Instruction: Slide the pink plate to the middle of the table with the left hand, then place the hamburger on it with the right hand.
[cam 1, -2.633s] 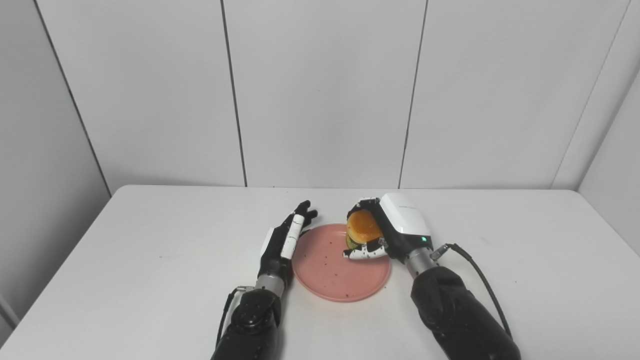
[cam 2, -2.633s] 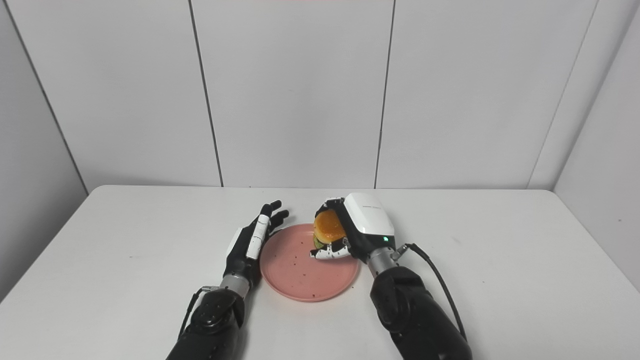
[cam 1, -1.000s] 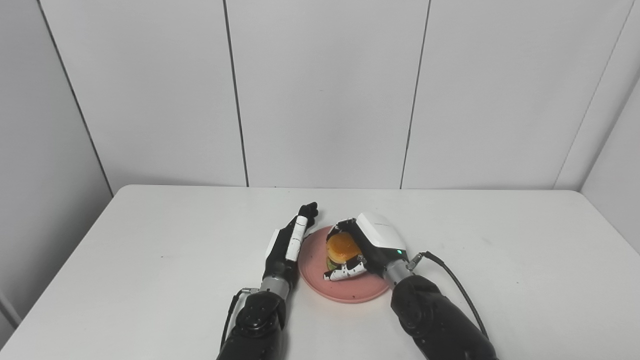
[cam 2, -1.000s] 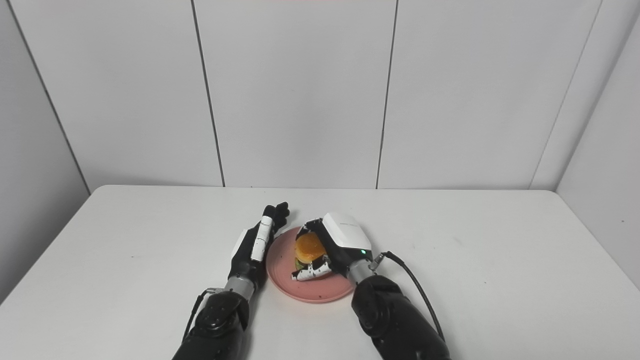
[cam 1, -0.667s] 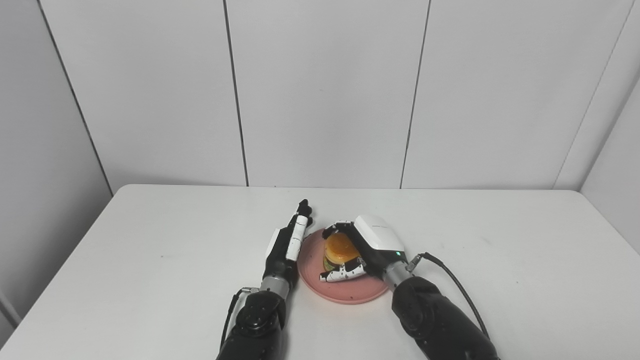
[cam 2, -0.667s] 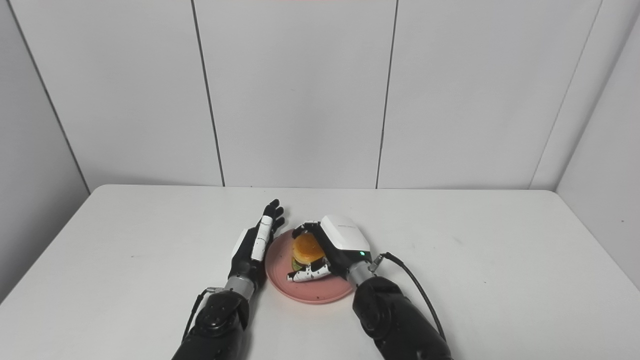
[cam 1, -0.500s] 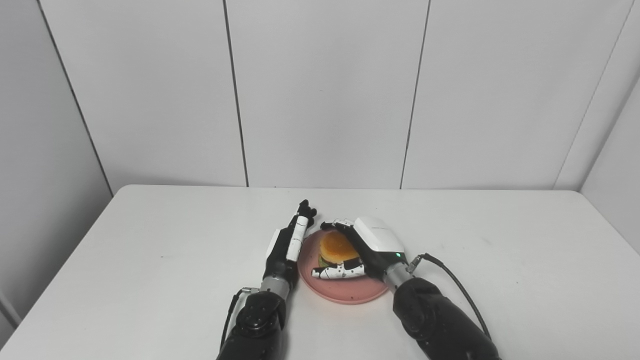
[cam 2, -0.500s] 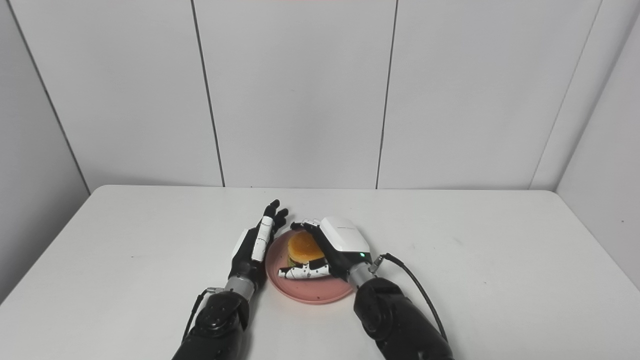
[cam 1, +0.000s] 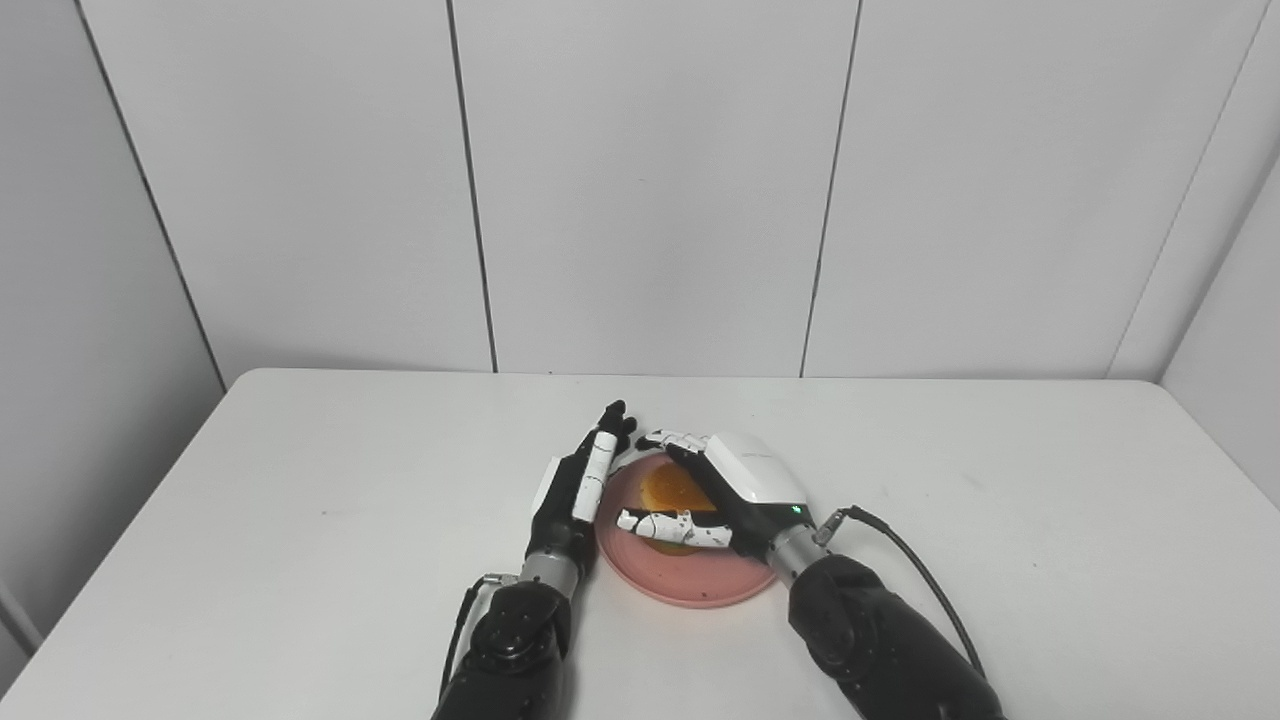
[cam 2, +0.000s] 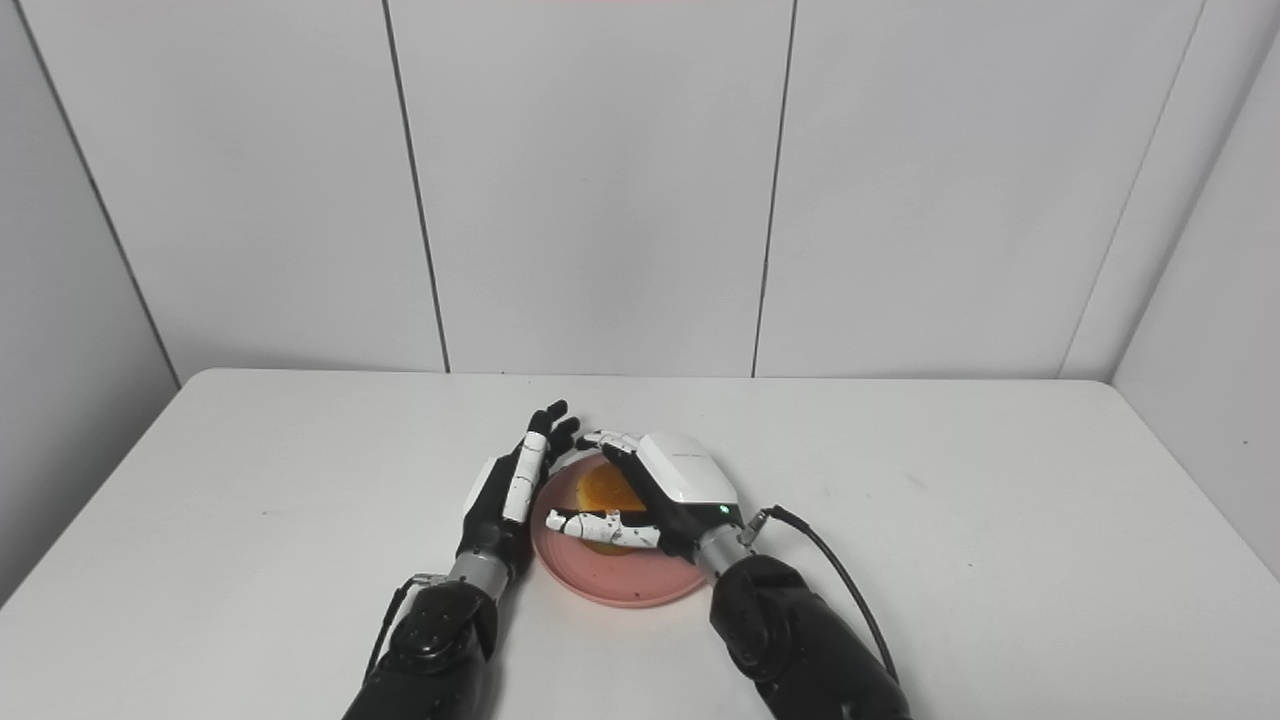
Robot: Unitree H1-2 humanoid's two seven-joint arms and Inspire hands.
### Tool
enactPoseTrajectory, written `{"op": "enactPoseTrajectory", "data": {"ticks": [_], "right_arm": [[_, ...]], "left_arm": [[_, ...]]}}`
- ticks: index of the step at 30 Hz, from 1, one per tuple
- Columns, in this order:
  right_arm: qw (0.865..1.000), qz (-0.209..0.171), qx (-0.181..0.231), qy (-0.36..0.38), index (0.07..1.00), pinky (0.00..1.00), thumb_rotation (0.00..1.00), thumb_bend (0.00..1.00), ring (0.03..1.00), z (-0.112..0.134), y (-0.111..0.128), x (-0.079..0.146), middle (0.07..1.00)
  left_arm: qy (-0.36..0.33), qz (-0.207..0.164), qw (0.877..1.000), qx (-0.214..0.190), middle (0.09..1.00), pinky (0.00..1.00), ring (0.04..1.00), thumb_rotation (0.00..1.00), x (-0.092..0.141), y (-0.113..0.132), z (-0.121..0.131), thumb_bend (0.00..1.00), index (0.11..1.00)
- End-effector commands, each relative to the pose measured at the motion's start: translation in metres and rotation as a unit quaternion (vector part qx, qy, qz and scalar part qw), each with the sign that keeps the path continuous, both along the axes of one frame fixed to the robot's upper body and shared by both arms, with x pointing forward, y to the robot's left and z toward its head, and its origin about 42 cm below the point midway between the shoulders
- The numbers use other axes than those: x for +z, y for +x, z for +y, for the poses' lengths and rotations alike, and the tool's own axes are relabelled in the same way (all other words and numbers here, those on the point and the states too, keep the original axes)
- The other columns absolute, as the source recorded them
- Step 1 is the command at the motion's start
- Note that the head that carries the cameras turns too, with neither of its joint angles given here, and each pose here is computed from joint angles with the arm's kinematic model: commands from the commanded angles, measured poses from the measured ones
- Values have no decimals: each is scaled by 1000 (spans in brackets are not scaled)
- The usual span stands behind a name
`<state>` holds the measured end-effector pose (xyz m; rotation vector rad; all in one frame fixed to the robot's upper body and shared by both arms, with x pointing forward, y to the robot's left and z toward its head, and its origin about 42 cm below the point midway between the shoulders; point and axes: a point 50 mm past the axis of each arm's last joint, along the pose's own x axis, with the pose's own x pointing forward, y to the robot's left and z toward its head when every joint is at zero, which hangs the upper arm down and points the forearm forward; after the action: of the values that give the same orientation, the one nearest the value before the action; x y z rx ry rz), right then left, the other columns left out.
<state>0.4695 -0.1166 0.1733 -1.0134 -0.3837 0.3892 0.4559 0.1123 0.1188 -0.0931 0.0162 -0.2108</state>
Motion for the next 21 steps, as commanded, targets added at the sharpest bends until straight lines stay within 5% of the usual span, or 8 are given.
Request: {"op": "enactPoseTrajectory", "data": {"ticks": [1, 10, 15, 21], "right_arm": [[999, -47, 11, 26, 817, 796, 1000, 788, 872, 2, 6, 33, 874], [988, -99, -13, 122, 802, 709, 1000, 801, 829, -14, -1, 56, 850], [973, -86, -34, 213, 815, 689, 1000, 807, 801, -25, 2, 58, 839], [909, -45, -67, 410, 860, 756, 1000, 781, 837, -42, 4, 41, 866]], "left_arm": [[3, 28, 1000, -11, 899, 861, 920, 982, -11, -5, -3, 855, 891], [-1, 37, 999, -7, 851, 880, 919, 965, -11, -5, -2, 839, 857], [-10, 37, 999, -3, 846, 909, 919, 950, -11, -5, -1, 843, 848], [4, 26, 1000, 12, 889, 939, 936, 964, -13, -6, 0, 850, 867]]}}
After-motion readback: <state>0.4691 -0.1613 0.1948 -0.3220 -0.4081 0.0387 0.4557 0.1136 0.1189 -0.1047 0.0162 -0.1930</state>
